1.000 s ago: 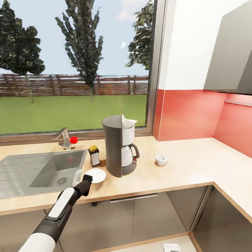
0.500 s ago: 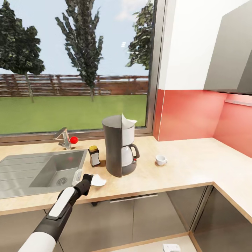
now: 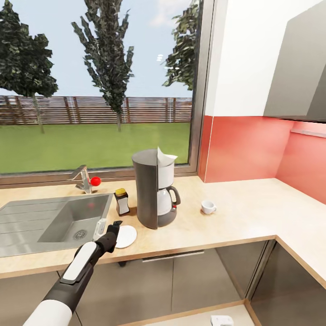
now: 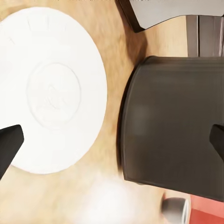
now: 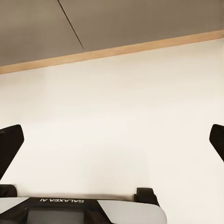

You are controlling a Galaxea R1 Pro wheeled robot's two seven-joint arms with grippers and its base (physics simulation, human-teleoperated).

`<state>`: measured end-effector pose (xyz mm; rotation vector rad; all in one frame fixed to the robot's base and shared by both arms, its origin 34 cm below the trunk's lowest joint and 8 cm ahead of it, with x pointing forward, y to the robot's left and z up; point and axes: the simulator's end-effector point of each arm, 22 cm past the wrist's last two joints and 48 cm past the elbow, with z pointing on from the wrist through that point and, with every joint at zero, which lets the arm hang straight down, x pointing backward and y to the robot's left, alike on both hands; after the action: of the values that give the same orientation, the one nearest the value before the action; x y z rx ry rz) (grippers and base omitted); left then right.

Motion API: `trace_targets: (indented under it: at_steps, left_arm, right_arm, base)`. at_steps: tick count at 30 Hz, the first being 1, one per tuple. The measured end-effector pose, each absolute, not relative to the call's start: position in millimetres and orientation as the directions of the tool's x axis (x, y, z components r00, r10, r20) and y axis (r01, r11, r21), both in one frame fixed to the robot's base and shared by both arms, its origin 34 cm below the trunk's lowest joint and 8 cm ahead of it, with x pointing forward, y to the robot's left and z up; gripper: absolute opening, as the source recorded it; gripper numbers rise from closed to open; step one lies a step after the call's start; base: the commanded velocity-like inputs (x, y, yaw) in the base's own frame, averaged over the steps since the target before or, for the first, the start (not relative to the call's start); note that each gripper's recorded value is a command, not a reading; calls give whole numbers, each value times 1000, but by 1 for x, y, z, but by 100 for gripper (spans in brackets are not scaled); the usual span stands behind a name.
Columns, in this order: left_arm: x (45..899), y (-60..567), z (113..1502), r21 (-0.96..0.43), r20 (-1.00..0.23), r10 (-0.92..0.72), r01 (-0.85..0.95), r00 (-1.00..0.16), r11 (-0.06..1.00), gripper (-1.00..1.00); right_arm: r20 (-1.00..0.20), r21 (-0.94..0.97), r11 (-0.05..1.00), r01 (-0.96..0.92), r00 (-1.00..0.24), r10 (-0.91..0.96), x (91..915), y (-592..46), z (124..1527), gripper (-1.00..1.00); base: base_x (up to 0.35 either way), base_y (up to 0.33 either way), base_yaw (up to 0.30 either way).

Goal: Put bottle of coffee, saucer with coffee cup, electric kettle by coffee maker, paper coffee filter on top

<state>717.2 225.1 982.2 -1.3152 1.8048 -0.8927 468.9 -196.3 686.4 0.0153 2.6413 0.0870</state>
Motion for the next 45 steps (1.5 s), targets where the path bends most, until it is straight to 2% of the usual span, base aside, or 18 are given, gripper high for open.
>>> trace_targets:
  at_steps: [20,35,39,45]
  left_arm:
    - [717,225,981,-852,-147,-965,-467,-219,236,100]
    - [715,218,982,-871,-142,-962,-431,-234,234,100]
    - [693,210,959,-877,-138,-956,-416,-258,240,100]
    - [617,204,889,-866,-143,-941,-421,-306,269,100]
  right_arm:
    - [-478,65,998,-5,-878,27,469,-196,686,100]
    - [-478,65,998,-5,-878,27,469,-196,686,100]
    - [-478,65,998,-5,-878,27,469,-196,686,100]
    - [-478,65,998,-5,-878,27,469,-196,686,100]
  base:
    - [-72,68,0]
    - [-199,175,0]
    - [-18,16,0]
    - [-2,2,0]
